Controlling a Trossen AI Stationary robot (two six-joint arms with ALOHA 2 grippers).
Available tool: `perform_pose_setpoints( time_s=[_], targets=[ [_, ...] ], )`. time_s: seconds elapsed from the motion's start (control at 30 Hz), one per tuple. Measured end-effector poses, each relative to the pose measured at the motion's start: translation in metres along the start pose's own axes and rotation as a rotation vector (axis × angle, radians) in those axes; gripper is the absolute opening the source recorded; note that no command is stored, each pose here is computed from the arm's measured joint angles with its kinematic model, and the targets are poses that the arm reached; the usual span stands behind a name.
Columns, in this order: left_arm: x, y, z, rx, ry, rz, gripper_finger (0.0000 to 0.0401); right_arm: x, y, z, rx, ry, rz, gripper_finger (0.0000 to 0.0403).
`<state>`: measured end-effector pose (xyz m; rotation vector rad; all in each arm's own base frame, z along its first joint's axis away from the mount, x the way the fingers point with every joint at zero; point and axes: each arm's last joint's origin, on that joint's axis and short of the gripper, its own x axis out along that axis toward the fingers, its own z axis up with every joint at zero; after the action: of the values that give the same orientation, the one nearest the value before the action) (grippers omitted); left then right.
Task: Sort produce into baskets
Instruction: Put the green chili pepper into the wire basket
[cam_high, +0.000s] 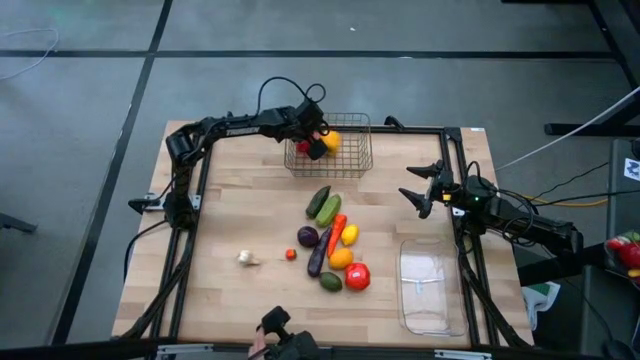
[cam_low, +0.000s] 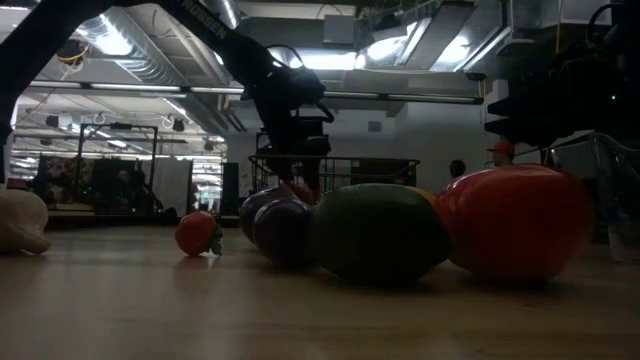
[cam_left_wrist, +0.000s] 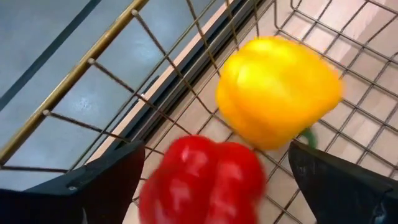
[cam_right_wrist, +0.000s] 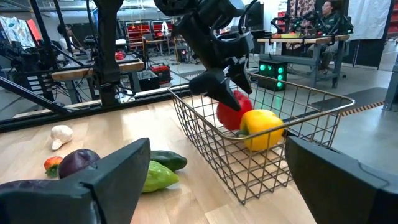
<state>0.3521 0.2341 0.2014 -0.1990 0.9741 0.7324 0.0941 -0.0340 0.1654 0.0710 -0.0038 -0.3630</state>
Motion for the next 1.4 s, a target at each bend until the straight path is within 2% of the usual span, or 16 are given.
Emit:
perform_pose_setpoints(
  time_s=[0.17, 0.27, 0.6, 0.83, 1.03, 1.23, 1.4],
  targets=[
    [-0.003, 0.000, 0.002, 0.008, -0.016, -0.003, 0.0398, 0.000, 0.000, 0.000, 0.000, 0.000, 0.001, 0.0370],
    [-0.011, 0.001, 0.007, 0.053, -0.050, -0.018, 0.0398, 0.000, 0.000, 0.000, 0.000, 0.000, 0.000, 0.0370],
    [-0.066, -0.006, 0.032, 0.113, -0.217, -0.068, 0.0397, 0.000, 0.000, 0.000, 0.000, 0.002, 0.007, 0.0370],
    [-0.108, -0.026, 0.035, 0.005, -0.293, -0.154, 0.0400, 0.000, 0.000, 0.000, 0.000, 0.002, 0.006, 0.0370],
    [-0.136, -0.051, 0.028, -0.036, -0.275, -0.323, 0.0400, 0.000, 0.000, 0.000, 0.000, 0.002, 0.007, 0.0370],
    [-0.156, -0.081, 0.009, 0.064, -0.179, -0.373, 0.0400, 0.000, 0.000, 0.000, 0.000, 0.001, 0.007, 0.0370],
    [-0.167, -0.108, -0.009, 0.088, -0.082, -0.411, 0.0400, 0.000, 0.000, 0.000, 0.000, 0.001, 0.007, 0.0370]
  ],
)
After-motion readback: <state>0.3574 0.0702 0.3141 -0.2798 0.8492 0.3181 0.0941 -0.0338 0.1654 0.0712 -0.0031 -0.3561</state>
